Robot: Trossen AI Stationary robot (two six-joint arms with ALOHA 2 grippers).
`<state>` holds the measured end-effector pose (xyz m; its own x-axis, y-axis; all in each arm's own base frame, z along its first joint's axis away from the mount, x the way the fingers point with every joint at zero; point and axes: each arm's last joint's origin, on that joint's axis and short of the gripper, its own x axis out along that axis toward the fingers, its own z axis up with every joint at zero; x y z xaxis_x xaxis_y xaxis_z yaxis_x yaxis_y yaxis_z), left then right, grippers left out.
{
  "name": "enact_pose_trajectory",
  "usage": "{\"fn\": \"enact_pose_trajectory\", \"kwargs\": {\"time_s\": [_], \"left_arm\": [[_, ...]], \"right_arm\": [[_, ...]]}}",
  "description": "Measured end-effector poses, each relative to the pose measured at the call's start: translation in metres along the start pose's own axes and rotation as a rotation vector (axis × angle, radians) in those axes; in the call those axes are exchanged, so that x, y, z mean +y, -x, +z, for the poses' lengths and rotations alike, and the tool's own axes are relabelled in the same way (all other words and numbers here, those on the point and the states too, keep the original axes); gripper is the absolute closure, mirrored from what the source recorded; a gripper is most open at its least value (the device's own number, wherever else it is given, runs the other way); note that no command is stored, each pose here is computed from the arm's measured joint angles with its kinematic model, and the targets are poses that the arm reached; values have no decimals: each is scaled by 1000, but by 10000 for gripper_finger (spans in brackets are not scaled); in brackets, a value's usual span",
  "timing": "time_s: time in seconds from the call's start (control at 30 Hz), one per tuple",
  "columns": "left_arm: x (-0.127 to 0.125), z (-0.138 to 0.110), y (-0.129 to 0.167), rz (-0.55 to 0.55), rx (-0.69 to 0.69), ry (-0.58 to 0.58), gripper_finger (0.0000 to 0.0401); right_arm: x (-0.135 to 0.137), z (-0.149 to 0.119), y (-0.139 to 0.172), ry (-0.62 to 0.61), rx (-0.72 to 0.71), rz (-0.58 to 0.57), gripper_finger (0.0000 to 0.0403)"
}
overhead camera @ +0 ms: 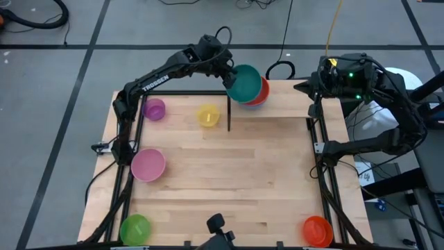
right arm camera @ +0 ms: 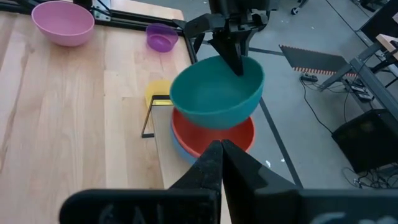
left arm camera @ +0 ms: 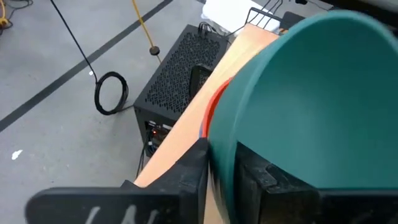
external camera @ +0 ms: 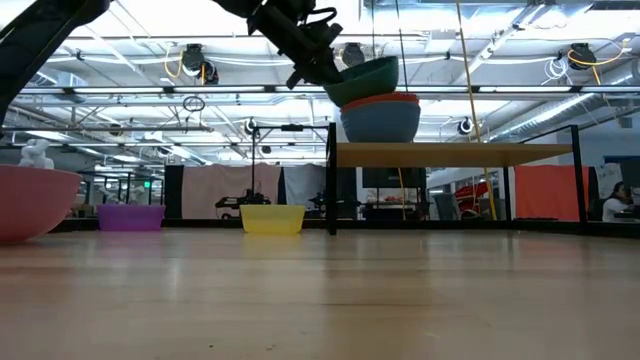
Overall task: Place and stack bowls onto a shelf
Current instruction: Stack the dark blue bowl on the shelf
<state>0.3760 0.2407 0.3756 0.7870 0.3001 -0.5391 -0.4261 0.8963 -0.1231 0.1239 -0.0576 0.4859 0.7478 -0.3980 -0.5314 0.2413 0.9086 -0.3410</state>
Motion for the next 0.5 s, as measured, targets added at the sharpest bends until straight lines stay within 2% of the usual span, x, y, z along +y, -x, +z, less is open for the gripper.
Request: {"fn": "enact_pose_trajectory", "kwargs": {"time_s": [0.5], "left_arm": [[-2, 11, 1, 24, -109, 17, 335]], "right_arm": [[0, 0, -1, 0, 1, 1, 403]]}}
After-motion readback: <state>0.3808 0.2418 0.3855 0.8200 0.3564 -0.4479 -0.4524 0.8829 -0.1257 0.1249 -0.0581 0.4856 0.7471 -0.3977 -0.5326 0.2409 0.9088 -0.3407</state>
